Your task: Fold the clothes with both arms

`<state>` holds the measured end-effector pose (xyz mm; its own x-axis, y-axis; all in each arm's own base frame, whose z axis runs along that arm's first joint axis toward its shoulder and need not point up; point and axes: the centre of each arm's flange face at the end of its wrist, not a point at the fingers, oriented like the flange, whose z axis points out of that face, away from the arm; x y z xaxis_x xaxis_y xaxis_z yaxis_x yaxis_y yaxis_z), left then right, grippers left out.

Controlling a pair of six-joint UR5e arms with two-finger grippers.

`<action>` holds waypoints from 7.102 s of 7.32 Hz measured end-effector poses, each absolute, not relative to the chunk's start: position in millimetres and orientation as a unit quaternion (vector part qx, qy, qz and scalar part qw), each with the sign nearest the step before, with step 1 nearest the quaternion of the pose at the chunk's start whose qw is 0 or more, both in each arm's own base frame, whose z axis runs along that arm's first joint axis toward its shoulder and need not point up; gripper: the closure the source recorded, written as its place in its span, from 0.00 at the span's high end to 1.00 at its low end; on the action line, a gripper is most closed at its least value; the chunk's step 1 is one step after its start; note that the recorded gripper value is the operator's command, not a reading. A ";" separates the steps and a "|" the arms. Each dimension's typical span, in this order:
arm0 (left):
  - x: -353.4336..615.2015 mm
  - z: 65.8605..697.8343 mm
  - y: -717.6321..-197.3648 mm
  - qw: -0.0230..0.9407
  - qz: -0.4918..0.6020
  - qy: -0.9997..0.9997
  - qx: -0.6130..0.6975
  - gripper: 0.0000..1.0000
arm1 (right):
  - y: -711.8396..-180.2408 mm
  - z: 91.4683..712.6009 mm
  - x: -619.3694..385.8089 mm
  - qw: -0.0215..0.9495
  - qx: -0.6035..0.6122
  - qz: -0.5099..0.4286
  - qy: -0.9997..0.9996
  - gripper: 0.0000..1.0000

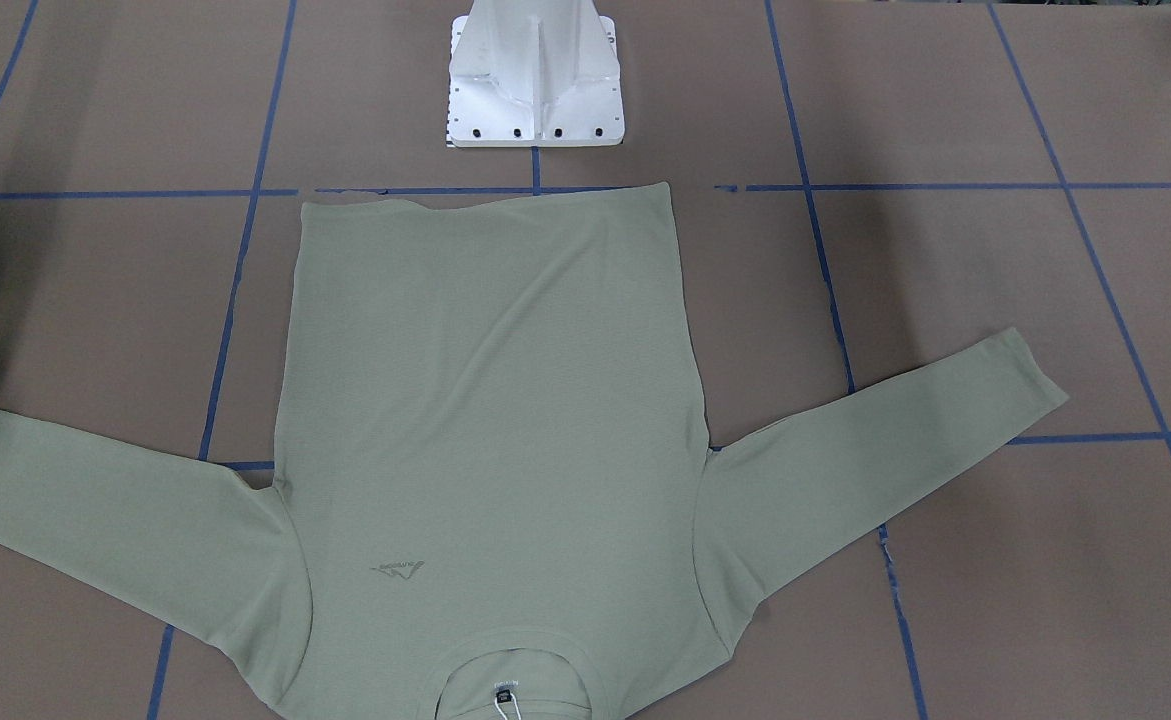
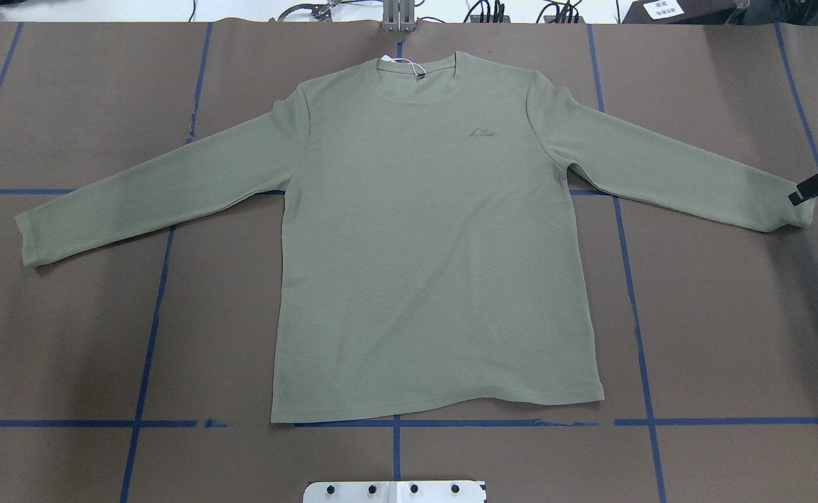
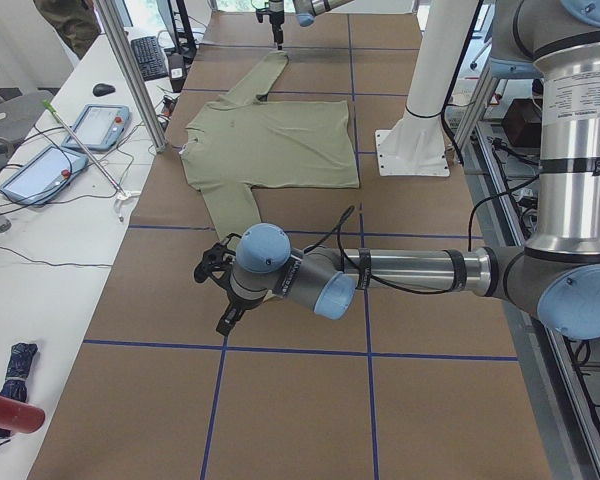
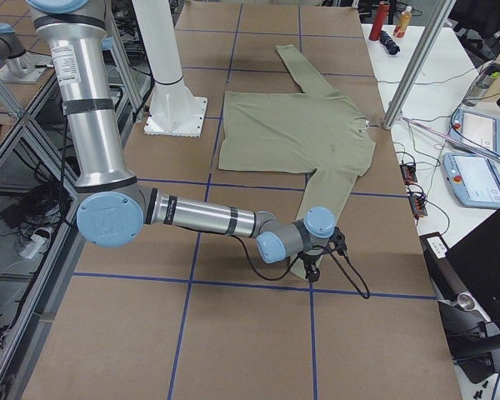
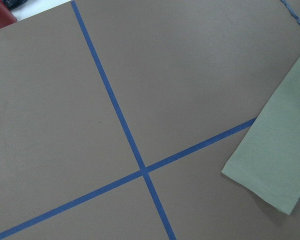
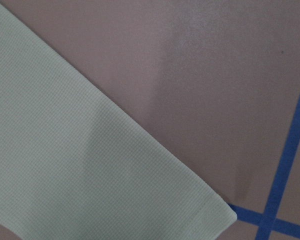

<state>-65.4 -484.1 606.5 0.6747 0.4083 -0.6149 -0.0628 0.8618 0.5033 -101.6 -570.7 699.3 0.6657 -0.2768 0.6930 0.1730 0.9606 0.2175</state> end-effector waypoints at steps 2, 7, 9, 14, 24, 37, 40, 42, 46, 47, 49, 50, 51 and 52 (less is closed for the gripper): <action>-65.2 605.9 -484.1 0.886 0.133 0.381 0.227 1.00 | -566.4 709.1 -99.6 0.913 0.057 -0.122 -0.386 1.00; -65.3 604.1 -483.7 0.886 0.134 0.381 0.229 1.00 | -565.9 721.5 -106.1 0.918 0.045 -0.121 -0.376 1.00; -65.4 604.2 -484.0 0.886 0.135 0.380 0.229 1.00 | -566.0 720.5 -109.9 0.917 0.045 -0.122 -0.376 1.00; -65.3 603.7 -484.1 0.885 0.135 0.381 0.230 1.00 | -565.6 720.8 -111.5 0.917 0.043 -0.122 -0.377 0.84; -65.4 603.5 -484.1 0.885 0.136 0.381 0.230 1.00 | -563.9 723.5 -116.8 0.917 0.038 -0.125 -0.378 0.45; -66.8 602.1 -483.3 0.885 0.135 0.380 0.231 1.00 | -647.2 513.2 -141.3 0.892 0.052 -0.132 -0.429 0.00; -66.8 602.1 -483.3 0.886 0.134 0.380 0.231 1.00 | -680.8 365.8 -215.4 0.878 0.079 -0.178 -0.437 0.00; -66.8 603.1 -483.3 0.886 0.133 0.380 0.230 1.00 | -676.4 279.2 -289.0 0.874 0.077 -0.167 -0.450 0.00; -66.8 605.8 -482.8 0.886 0.132 0.381 0.228 1.00 | -637.3 155.0 -454.8 0.874 0.115 -0.098 -0.461 0.00; -66.8 608.4 -481.5 0.887 0.132 0.381 0.226 1.00 | -622.1 144.7 -499.3 0.874 0.133 -0.090 -0.459 0.00; -67.2 611.6 -478.8 0.887 0.132 0.381 0.224 1.00 | -582.3 137.7 -562.7 0.872 0.155 -0.079 -0.457 0.00; -67.3 612.8 -478.5 0.888 0.132 0.381 0.223 1.00 | -563.2 137.3 -585.1 0.872 0.165 -0.073 -0.456 0.00; -67.2 614.0 -478.3 0.888 0.131 0.381 0.222 1.00 | -547.6 137.5 -601.8 0.870 0.173 -0.070 -0.456 0.00; -67.2 614.6 -478.2 0.888 0.131 0.381 0.221 1.00 | -536.2 136.1 -612.5 0.867 0.176 -0.070 -0.460 0.43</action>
<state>-67.2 -478.2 614.6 0.6752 0.4011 -0.6190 -0.0641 0.8679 0.4925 -612.5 -536.2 136.1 0.5672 -0.2844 0.7729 -0.0401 0.9278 0.3708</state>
